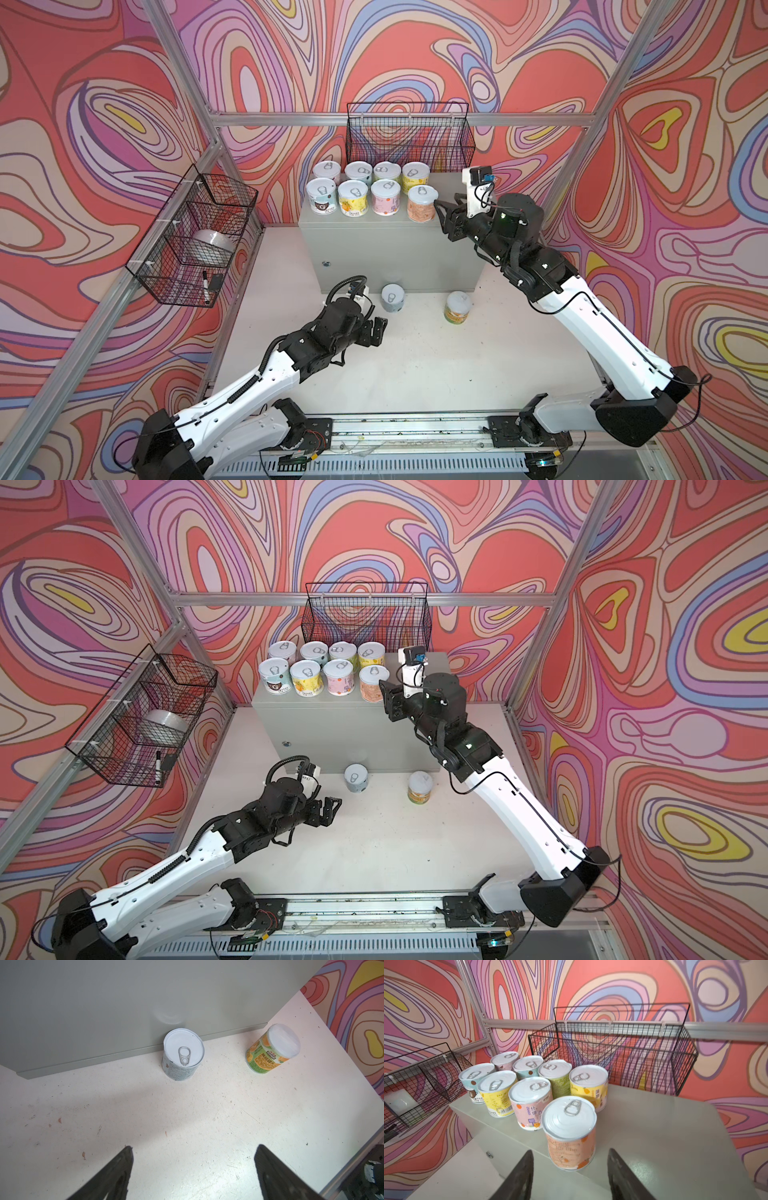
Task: Place and organize the canned foods onto the counter
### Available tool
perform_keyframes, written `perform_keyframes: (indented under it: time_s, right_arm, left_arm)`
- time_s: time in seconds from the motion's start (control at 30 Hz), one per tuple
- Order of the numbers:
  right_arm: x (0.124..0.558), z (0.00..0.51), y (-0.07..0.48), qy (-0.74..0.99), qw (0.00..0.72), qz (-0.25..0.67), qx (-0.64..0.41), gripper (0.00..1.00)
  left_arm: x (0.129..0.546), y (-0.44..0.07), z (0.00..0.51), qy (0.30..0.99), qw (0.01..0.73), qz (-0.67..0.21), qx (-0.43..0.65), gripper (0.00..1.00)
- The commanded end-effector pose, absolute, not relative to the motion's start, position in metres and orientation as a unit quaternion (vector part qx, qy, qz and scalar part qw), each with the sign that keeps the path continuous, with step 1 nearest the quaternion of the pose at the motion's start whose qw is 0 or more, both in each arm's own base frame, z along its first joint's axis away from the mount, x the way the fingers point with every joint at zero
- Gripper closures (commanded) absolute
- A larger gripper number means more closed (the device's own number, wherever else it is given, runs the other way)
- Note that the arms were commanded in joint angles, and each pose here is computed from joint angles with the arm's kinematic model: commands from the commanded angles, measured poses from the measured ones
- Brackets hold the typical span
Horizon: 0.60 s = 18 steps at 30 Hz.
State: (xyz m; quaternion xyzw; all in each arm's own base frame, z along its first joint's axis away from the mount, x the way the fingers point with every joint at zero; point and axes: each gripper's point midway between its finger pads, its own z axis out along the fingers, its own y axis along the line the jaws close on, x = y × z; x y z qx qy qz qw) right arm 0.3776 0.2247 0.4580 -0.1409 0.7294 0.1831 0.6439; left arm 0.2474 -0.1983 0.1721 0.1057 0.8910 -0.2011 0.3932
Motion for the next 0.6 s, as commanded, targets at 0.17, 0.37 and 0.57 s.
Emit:
perform_keyframes:
  time_s: [0.17, 0.37, 0.57]
  right_arm:
    - [0.394, 0.423, 0.237, 0.751, 0.617, 0.191, -0.141, 0.49]
    - [0.405, 0.413, 0.244, 0.755, 0.611, 0.187, -0.144, 0.49]
    - [0.416, 0.411, 0.248, 0.756, 0.612, 0.185, -0.142, 0.49]
  left_arm:
    - [0.248, -0.199, 0.170, 0.890, 0.393, -0.208, 0.098, 0.08]
    - [0.247, -0.194, 0.170, 0.889, 0.399, -0.204, 0.094, 0.09]
    - [0.247, -0.191, 0.170, 0.890, 0.401, -0.199, 0.092, 0.08]
